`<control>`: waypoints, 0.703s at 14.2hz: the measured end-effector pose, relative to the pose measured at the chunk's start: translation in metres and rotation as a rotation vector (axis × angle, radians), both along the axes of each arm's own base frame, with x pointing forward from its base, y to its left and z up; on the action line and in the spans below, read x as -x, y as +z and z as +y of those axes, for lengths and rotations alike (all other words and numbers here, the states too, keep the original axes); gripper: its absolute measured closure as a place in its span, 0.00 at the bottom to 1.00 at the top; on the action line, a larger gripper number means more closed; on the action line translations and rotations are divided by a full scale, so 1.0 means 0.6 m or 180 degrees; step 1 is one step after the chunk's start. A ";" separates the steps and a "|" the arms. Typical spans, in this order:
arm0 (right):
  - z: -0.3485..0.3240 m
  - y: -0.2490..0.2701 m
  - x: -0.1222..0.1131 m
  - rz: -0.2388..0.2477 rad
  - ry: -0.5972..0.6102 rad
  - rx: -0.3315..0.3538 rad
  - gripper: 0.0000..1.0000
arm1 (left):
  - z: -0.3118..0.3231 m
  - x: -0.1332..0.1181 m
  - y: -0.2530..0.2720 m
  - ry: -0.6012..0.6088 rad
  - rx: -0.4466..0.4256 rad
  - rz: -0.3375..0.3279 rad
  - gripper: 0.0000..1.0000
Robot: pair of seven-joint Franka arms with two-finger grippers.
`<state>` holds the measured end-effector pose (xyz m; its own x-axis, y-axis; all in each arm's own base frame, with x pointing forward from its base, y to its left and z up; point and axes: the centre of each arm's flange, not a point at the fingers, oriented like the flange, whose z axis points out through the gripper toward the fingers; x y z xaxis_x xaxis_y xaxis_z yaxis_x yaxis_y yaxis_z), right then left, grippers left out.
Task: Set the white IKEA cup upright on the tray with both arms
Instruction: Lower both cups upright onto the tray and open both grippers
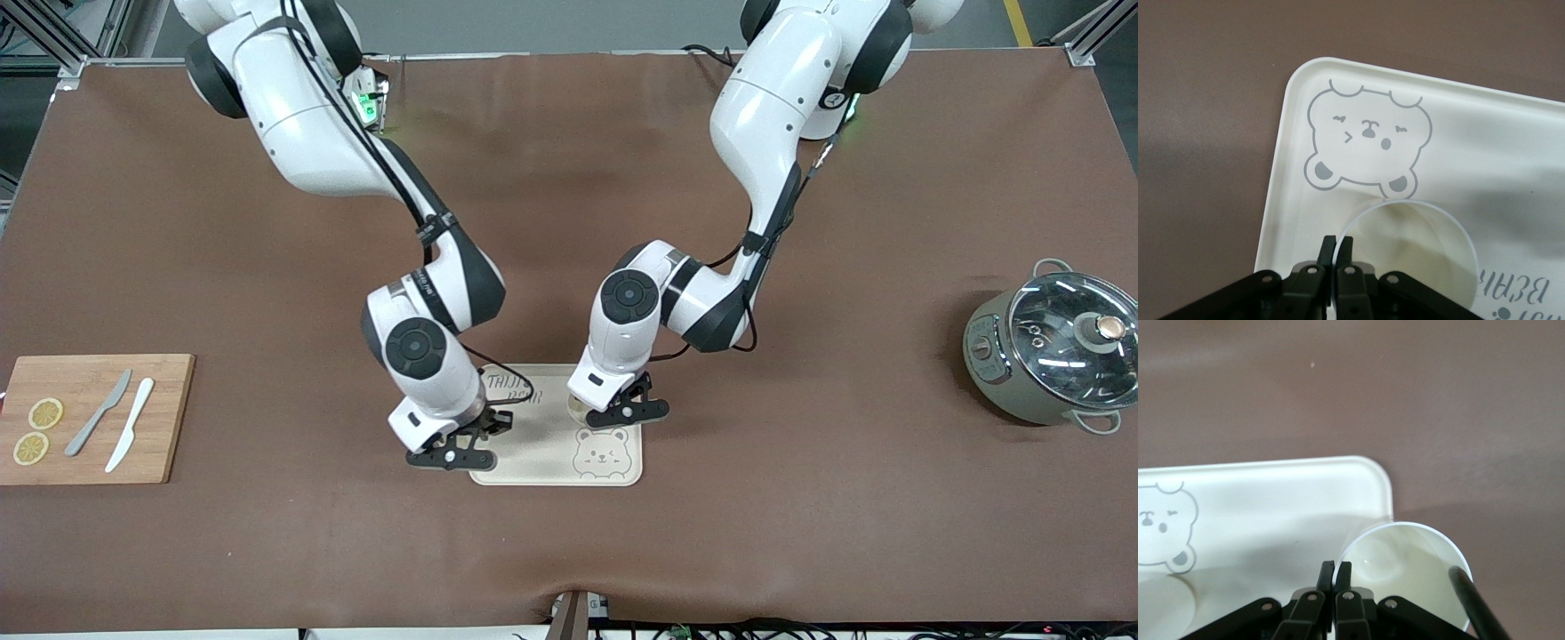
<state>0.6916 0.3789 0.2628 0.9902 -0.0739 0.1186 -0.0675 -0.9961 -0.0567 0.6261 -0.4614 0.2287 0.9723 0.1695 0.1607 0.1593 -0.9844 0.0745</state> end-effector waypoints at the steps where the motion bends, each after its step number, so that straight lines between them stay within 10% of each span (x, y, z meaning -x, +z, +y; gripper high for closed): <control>1: 0.011 -0.002 0.006 0.0013 -0.0041 -0.0002 0.97 | 0.000 0.000 -0.003 0.0002 -0.0004 0.0004 0.96; 10: 0.050 -0.030 0.030 0.0056 -0.0093 0.0034 0.97 | 0.013 -0.014 0.042 0.0210 -0.0082 0.0011 0.11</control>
